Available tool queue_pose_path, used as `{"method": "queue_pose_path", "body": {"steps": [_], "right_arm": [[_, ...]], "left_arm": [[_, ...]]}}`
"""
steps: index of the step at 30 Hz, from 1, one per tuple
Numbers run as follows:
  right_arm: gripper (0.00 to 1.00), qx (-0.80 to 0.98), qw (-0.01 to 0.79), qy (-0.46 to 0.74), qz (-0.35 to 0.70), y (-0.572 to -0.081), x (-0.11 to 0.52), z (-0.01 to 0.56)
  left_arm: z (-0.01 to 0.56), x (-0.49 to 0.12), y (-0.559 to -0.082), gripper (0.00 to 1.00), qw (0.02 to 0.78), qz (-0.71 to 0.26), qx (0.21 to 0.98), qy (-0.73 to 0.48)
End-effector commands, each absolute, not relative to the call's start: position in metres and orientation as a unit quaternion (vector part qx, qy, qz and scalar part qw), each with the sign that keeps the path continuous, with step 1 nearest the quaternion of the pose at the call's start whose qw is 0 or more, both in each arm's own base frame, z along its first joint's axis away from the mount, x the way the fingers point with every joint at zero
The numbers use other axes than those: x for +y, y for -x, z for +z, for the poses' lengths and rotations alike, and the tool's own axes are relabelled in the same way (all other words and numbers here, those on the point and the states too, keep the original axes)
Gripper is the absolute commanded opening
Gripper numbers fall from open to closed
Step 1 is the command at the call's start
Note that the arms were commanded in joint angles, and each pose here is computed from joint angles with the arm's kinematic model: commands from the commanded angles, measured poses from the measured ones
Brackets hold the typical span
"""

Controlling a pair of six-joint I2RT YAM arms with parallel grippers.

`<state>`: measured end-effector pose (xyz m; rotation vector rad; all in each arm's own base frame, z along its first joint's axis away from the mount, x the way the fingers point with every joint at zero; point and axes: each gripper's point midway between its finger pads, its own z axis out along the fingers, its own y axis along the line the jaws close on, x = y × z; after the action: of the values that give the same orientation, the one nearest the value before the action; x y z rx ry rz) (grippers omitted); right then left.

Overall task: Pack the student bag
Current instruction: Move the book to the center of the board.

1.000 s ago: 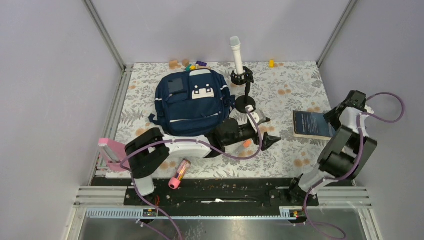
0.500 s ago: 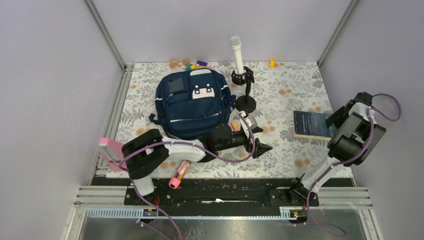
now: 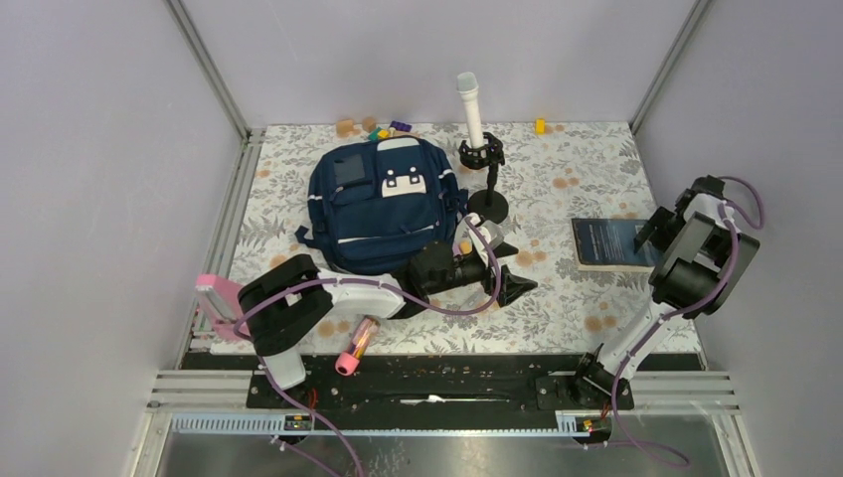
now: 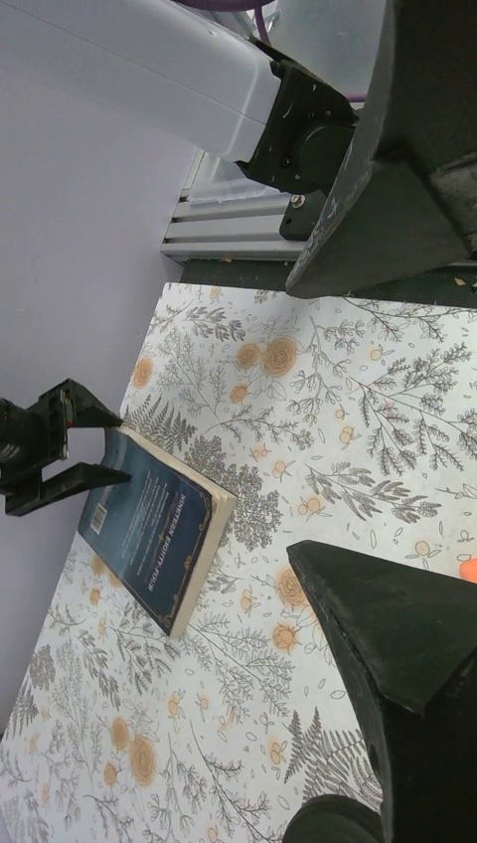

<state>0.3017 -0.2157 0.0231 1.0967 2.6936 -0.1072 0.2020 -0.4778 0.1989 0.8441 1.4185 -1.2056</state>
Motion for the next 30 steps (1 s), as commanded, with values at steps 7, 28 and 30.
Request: {"method": "queue_pose_path", "body": {"steps": [7, 28, 30], "right_arm": [[0.77, 0.970, 0.094, -0.218, -0.050, -0.333, -0.155, 0.018], [0.74, 0.994, 0.104, 0.020, -0.035, -0.347, -0.018, 0.040], [0.73, 0.995, 0.091, 0.024, -0.022, -0.339, -0.002, 0.037]], "left_arm": [[0.227, -0.472, -0.195, 0.99, 0.537, -0.528, 0.559, -0.347], [0.176, -0.453, -0.210, 0.99, 0.512, -0.465, 0.633, -0.347], [0.172, -0.451, -0.215, 0.99, 0.513, -0.454, 0.644, -0.341]]}}
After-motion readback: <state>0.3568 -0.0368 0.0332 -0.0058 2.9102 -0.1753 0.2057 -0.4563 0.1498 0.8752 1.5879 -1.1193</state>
